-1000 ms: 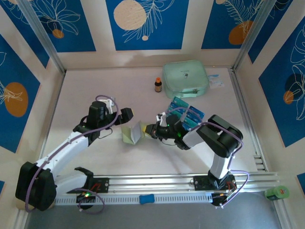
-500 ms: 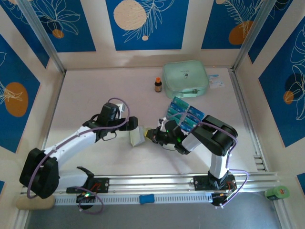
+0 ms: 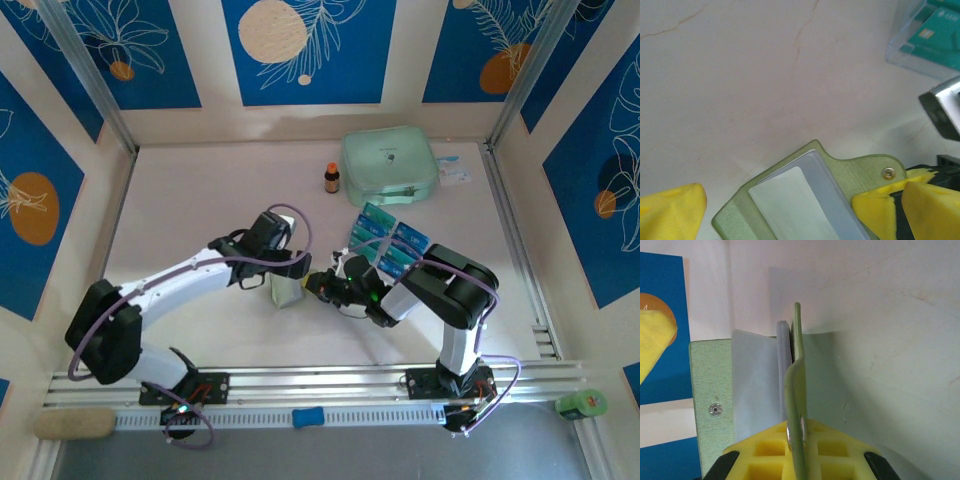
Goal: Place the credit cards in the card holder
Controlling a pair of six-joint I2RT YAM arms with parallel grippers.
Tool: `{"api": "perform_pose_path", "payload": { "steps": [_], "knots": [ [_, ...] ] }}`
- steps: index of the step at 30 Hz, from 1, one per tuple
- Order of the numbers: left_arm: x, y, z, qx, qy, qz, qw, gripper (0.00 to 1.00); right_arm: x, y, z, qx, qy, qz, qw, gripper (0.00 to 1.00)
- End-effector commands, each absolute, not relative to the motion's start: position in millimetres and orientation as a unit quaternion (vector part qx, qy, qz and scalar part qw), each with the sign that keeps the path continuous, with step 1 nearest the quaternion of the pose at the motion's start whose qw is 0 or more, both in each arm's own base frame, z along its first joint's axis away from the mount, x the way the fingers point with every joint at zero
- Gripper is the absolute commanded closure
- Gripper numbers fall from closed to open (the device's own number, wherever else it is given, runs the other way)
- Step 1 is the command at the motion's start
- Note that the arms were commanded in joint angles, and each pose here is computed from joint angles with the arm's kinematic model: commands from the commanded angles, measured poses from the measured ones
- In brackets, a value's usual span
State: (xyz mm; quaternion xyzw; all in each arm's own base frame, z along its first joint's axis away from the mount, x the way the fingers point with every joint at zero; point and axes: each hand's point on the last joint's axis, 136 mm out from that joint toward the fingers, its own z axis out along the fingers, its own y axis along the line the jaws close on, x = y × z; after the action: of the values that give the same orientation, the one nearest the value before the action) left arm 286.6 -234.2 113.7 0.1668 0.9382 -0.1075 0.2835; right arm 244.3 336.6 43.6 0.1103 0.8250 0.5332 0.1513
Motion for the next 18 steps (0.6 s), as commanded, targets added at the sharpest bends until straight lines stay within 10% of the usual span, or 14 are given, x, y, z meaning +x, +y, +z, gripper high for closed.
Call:
{"api": "perform_pose_path", "payload": {
  "steps": [1, 18],
  "knots": [
    [285.3, -224.3, 106.2, 0.194, 0.941, -0.039, 0.275, 0.0, 243.8, 333.2, 48.9, 0.117, 0.821, 0.533, 0.165, 1.0],
    [284.1, -220.4, 79.4, 0.199, 0.946, -0.007, 0.258, 0.0, 243.2, 330.4, 47.0, 0.126, 0.821, 0.531, 0.167, 1.0]
  ]
}}
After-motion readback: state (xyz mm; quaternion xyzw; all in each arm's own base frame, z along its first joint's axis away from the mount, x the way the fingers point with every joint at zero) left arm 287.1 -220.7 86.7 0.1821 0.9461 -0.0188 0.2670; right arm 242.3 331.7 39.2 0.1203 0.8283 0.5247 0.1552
